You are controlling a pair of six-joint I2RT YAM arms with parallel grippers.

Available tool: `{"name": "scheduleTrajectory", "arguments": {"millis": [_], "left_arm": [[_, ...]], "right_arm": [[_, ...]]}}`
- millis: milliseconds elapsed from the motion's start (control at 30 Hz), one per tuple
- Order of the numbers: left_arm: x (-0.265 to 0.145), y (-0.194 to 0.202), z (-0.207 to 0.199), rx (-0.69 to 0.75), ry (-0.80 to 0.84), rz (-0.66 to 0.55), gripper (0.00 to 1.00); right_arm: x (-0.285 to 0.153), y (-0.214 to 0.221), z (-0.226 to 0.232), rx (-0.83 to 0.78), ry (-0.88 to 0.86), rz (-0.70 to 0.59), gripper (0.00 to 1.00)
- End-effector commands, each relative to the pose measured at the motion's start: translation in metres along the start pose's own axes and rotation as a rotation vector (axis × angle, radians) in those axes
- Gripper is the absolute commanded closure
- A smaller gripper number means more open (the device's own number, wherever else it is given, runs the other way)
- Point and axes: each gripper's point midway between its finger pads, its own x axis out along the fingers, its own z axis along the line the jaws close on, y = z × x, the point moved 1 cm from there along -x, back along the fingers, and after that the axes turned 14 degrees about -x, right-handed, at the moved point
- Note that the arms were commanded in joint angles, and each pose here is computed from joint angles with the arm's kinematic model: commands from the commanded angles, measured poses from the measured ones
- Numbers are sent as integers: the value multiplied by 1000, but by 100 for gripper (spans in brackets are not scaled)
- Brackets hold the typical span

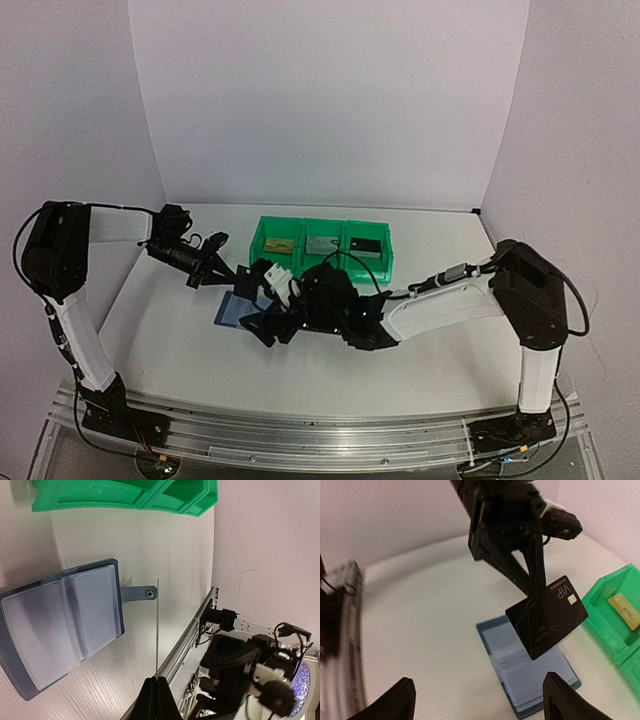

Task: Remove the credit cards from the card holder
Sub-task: Place the credit card in the storage box.

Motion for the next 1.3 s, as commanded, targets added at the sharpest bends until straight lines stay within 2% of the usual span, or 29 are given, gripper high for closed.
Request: {"name": "scheduleTrajectory", "arguments": {"millis": [0, 67, 167, 267, 400, 567, 700, 800, 967, 1067, 1133, 1167, 1200, 1233, 1267], "left_arm": [[-12, 6, -34, 160, 83, -6, 100], [-17, 8, -47, 237, 106, -8, 100], [-25, 15, -65, 331, 148, -5, 100], [-29, 21, -77, 390, 187, 1, 100], [-32, 25, -84, 407, 228, 11, 100], [-32, 28, -94, 423, 264, 26, 100], [-30, 33, -98, 435, 282, 44, 100], [-26, 39, -103, 444, 296, 67, 100], [-17, 47, -105, 444, 306, 101, 100], [-18, 48, -107, 444, 311, 106, 100], [-19, 50, -108, 460, 316, 112, 99], [-21, 49, -110, 489, 317, 107, 97], [-24, 48, -110, 515, 307, 100, 74], [-30, 45, -111, 574, 296, 77, 59], [-38, 40, -113, 649, 282, 48, 49]], "right_arm": [[-32, -56, -49, 442, -193, -170, 5], [-32, -53, -69, 601, -234, -161, 2], [-23, -59, -77, 721, -333, -159, 6], [-15, -66, -71, 757, -408, -162, 12], [-16, -70, -69, 765, -434, -203, 16], [-9, -66, -65, 814, -473, -195, 26], [-2, -60, -64, 839, -480, -194, 30], [1, -64, -65, 837, -494, -211, 42], [2, -70, -66, 827, -508, -247, 72], [-1, -72, -66, 816, -509, -258, 96], [-6, -71, -64, 802, -516, -254, 100], [-10, -72, -62, 787, -526, -252, 100], [-13, -70, -59, 757, -526, -235, 100], [-15, -68, -57, 720, -520, -208, 100], [-18, -66, -54, 678, -514, -175, 100]]}}
